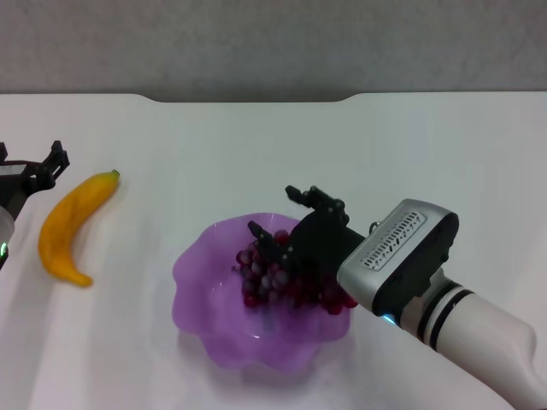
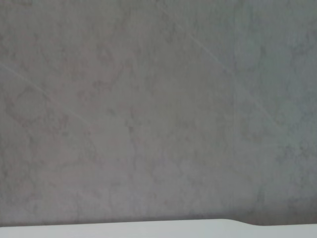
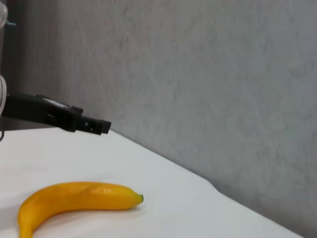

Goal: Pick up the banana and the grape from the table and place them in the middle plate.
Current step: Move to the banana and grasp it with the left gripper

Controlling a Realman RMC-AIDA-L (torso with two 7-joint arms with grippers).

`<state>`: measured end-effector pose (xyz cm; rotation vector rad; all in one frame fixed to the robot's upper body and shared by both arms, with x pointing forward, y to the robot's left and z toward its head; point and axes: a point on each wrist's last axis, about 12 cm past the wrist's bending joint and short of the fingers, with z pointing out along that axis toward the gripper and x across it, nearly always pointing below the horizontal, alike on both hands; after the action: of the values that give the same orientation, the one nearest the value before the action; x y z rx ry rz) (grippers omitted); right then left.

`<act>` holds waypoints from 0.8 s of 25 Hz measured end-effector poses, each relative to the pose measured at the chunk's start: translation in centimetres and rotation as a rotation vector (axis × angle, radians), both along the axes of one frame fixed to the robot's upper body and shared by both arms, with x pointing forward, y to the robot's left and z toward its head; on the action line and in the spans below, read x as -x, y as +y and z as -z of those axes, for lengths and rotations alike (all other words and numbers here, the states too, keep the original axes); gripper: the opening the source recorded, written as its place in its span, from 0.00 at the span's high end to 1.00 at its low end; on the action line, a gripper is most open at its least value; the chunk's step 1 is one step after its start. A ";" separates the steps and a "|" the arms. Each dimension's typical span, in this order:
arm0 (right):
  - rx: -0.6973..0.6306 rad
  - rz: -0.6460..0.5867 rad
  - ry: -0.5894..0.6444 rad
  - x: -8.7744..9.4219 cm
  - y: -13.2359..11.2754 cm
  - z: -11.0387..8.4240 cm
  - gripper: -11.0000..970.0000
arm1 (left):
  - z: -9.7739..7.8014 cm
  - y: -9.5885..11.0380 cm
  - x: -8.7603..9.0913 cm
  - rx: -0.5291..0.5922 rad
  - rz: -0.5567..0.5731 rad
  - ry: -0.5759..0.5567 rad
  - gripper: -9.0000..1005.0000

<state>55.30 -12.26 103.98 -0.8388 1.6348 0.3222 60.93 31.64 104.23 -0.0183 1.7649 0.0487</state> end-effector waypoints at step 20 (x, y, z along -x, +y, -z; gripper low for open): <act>-0.299 0.617 -0.002 -3.6 -13.1 0.4 0.09 | 0.2 0.1 0.1 -0.008 0.000 0.008 0.17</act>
<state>58.89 -25.39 103.61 -0.0902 1.7027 0.1207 60.78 31.75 104.06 -0.0117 1.7722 0.0558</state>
